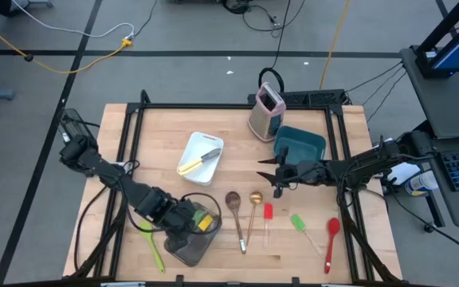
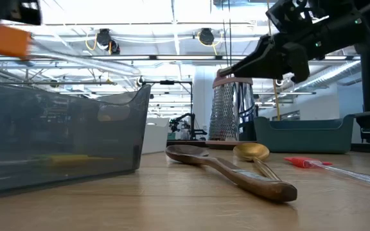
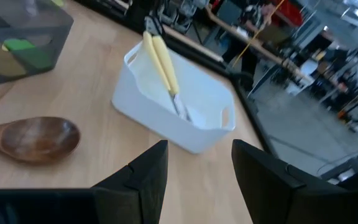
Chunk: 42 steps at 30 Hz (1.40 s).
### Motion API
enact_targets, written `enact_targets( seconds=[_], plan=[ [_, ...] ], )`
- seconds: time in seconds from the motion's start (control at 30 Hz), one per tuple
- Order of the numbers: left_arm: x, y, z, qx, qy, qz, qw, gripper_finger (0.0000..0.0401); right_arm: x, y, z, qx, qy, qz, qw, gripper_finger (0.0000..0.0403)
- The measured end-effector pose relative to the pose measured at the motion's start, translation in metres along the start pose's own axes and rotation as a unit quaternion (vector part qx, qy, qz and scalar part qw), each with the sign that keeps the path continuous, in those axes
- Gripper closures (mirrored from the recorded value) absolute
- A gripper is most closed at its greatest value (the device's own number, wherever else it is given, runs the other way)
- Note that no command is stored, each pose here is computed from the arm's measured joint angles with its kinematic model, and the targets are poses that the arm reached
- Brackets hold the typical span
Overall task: Pick & Place Kitchen Items
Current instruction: Put the orange spatula into the black bin
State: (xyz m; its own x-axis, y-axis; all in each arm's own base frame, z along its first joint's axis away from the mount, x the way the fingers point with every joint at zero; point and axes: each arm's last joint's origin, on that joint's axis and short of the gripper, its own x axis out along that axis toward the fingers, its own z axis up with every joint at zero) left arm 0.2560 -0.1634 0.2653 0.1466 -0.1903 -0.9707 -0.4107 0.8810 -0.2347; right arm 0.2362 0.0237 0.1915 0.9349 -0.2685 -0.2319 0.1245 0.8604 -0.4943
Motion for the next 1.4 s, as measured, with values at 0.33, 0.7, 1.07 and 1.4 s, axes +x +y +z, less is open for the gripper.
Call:
enact_targets(
  seconds=[0.33,0.7,1.07,1.4],
  plan=[
    [0.001,-0.009,-0.007,0.034,-0.021,-0.013,0.999,0.0395,0.0,-0.001,0.003,-0.025,-0.014,-0.007,1.0,0.0232],
    [0.018,-0.02,-0.016,-0.061,0.002,-0.03,0.998,0.0398,0.0,-0.001,0.003,-0.025,-0.015,-0.006,1.0,0.0232],
    [0.051,-0.007,-0.015,-0.139,0.065,-0.061,0.986,0.0397,0.0,-0.001,0.003,-0.022,-0.015,-0.006,1.0,0.0232],
    [0.06,0.014,-0.001,-0.193,0.025,-0.019,0.981,0.0358,0.0,-0.001,0.003,-0.022,-0.015,-0.006,1.0,0.0232]
  ],
)
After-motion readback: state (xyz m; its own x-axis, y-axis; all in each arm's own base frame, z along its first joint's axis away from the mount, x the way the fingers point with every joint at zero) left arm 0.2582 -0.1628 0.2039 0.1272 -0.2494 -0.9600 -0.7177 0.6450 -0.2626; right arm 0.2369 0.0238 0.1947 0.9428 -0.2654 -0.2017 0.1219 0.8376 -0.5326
